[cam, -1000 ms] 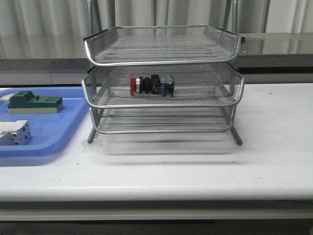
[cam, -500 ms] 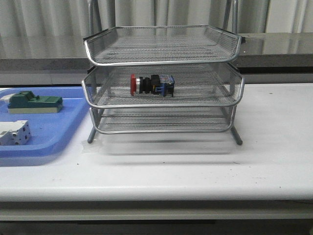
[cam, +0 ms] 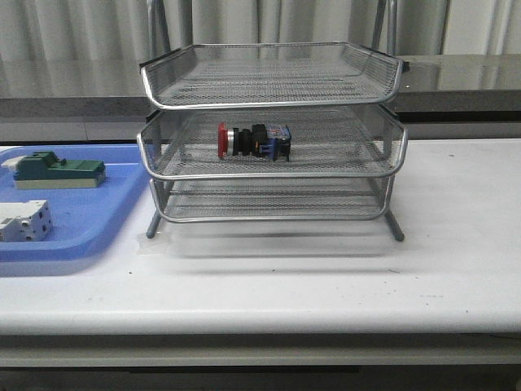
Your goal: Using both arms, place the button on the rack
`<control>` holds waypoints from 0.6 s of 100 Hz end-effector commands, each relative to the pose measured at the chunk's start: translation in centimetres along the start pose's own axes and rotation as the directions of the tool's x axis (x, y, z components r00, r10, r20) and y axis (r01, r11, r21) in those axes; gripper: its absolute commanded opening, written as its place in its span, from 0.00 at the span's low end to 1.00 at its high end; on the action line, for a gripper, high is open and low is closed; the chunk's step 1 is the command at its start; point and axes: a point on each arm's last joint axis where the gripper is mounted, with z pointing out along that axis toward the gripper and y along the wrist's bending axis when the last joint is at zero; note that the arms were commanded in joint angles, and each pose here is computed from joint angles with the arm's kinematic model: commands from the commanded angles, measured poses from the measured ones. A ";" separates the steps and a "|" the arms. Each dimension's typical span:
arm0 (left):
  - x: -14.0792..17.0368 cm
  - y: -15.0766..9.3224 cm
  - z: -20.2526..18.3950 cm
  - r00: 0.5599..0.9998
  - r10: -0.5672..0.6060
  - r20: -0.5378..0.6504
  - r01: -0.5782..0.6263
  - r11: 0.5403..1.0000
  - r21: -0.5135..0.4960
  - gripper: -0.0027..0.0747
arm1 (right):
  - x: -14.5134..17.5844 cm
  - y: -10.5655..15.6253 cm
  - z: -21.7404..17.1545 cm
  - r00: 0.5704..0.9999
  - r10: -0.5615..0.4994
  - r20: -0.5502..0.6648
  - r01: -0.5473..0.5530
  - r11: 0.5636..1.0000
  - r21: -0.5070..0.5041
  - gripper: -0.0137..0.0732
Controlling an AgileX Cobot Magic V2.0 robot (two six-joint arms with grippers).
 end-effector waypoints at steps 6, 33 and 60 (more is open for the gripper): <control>0.2 -0.2 0.2 0.996 -0.036 0.087 0.035 0.999 0.020 0.01 | -1.3 0.1 -0.3 0.993 -0.007 0.116 0.007 1.000 -0.005 0.09; 3.0 -0.3 -0.5 0.993 -0.038 0.113 0.036 0.999 0.019 0.01 | -1.3 0.1 -0.3 0.993 -0.007 0.116 0.007 1.000 -0.005 0.09; 4.5 -0.1 -1.3 0.986 -0.049 0.161 0.053 0.998 -0.019 0.01 | -1.3 0.1 -0.3 0.993 -0.007 0.116 0.007 1.000 -0.005 0.09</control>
